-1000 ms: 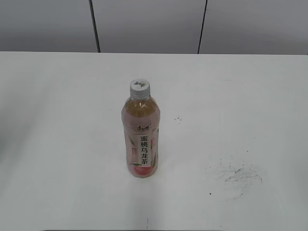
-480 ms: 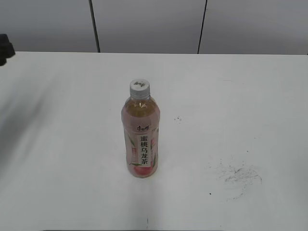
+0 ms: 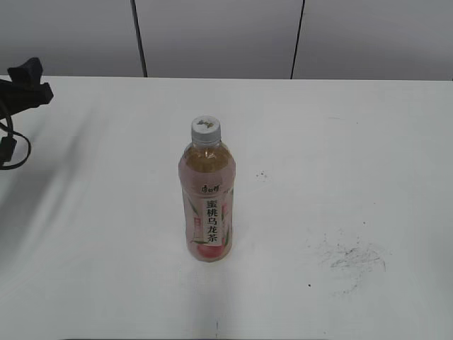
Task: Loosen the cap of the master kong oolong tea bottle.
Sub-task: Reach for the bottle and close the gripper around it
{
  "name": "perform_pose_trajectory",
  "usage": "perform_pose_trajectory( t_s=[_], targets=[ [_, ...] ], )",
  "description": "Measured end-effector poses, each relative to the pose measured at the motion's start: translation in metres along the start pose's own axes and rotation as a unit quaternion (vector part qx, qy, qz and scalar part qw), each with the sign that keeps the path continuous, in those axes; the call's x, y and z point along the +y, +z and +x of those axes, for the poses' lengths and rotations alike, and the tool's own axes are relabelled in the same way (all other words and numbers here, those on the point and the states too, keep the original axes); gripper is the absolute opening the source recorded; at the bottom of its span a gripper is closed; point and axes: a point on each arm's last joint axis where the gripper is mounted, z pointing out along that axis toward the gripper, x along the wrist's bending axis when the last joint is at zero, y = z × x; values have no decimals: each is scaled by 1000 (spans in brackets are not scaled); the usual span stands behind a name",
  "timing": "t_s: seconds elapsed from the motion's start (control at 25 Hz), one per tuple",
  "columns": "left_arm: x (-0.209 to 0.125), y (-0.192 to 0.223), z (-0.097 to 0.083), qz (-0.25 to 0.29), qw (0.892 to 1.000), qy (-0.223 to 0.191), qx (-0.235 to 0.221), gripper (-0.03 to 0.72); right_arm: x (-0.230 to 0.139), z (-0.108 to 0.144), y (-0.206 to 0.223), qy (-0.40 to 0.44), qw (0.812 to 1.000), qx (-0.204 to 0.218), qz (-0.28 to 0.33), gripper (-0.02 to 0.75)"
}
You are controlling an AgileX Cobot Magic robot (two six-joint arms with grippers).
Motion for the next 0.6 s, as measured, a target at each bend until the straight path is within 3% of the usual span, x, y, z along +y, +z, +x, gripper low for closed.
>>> perform_pose_trajectory(
  t_s=[0.28,0.6],
  targets=[
    [4,0,-12,-36,997,20,-68,616,0,0,0,0,1000,0,0,555],
    [-11,-17,-27,4,988,-8,-157,591,0,0,0,0,1000,0,0,555]
  ],
)
